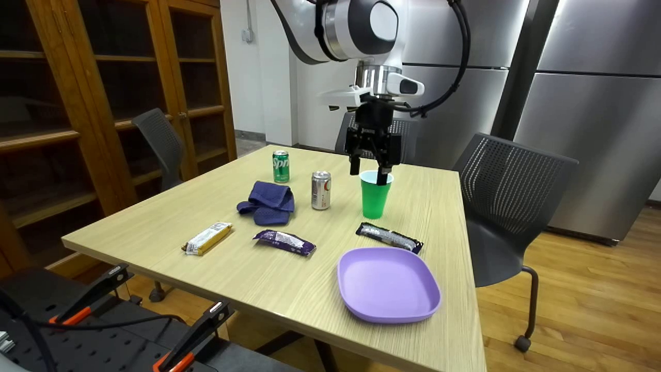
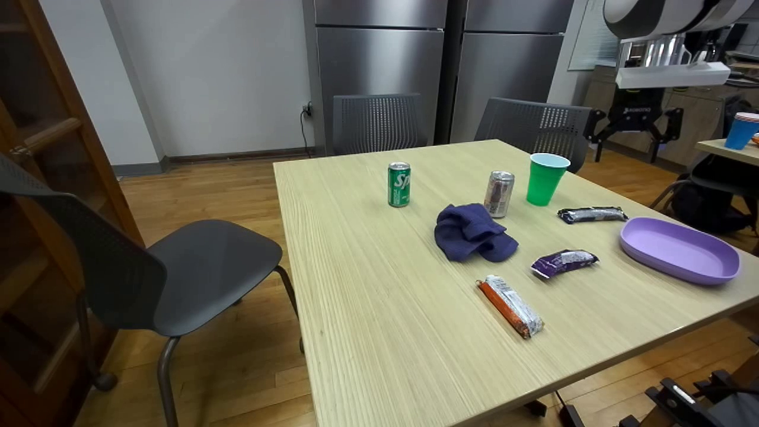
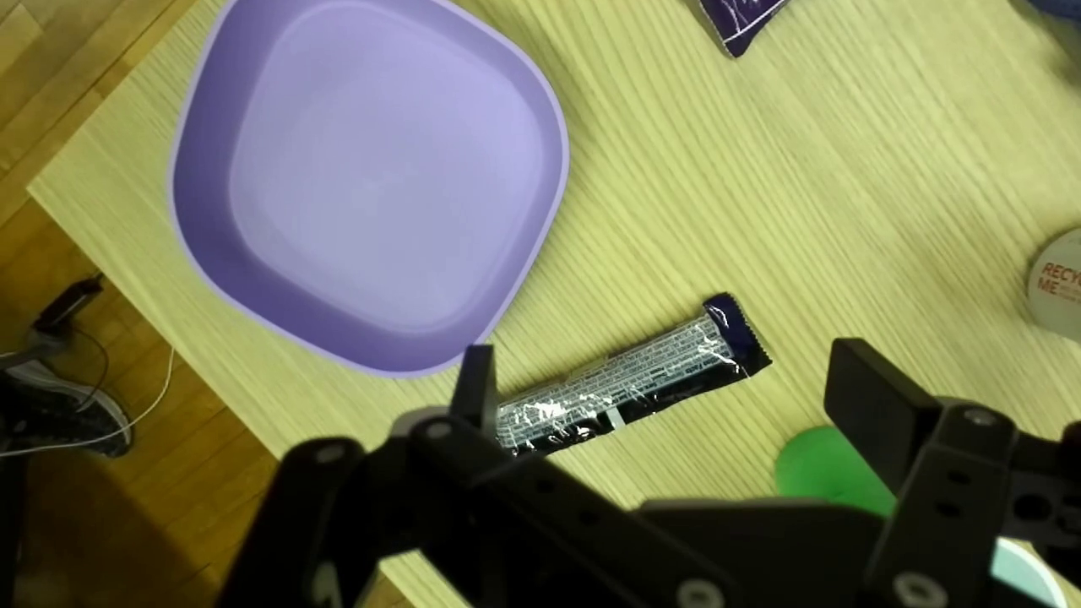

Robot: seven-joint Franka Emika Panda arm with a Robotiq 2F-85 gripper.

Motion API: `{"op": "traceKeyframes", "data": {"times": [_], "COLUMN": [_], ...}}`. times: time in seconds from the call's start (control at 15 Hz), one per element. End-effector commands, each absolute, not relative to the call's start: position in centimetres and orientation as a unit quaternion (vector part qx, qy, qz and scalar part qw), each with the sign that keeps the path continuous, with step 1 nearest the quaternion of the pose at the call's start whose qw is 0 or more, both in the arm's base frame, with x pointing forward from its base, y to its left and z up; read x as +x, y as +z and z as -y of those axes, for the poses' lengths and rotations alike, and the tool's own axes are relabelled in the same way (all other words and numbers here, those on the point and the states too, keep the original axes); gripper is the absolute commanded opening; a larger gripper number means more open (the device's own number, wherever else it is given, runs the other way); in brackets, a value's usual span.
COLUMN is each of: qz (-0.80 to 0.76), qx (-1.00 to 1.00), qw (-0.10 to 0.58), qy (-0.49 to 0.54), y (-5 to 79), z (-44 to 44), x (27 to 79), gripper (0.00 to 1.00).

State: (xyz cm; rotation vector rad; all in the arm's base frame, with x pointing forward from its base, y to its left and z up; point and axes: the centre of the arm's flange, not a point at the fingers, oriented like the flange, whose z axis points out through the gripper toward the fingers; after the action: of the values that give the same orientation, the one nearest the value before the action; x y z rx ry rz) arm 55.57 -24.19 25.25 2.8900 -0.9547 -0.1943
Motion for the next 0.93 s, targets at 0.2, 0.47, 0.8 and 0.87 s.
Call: {"op": "traceKeyframes", "data": {"times": [0.2, 0.47, 0.8, 0.87], "qz": [0.313, 0.326, 0.373, 0.383], "qx": [0.947, 0.943, 0.926, 0.922], "qw": [0.046, 0.039, 0.030, 0.030], "qy": [-0.063, -0.061, -0.055, -0.054], "y": [25.3, 24.4, 22.4, 22.0], "z": [24.2, 23.4, 23.1, 23.2], "x": [55.6, 56.3, 57.0, 57.0], "gripper": [1.00, 1.00, 1.00, 1.00]}}
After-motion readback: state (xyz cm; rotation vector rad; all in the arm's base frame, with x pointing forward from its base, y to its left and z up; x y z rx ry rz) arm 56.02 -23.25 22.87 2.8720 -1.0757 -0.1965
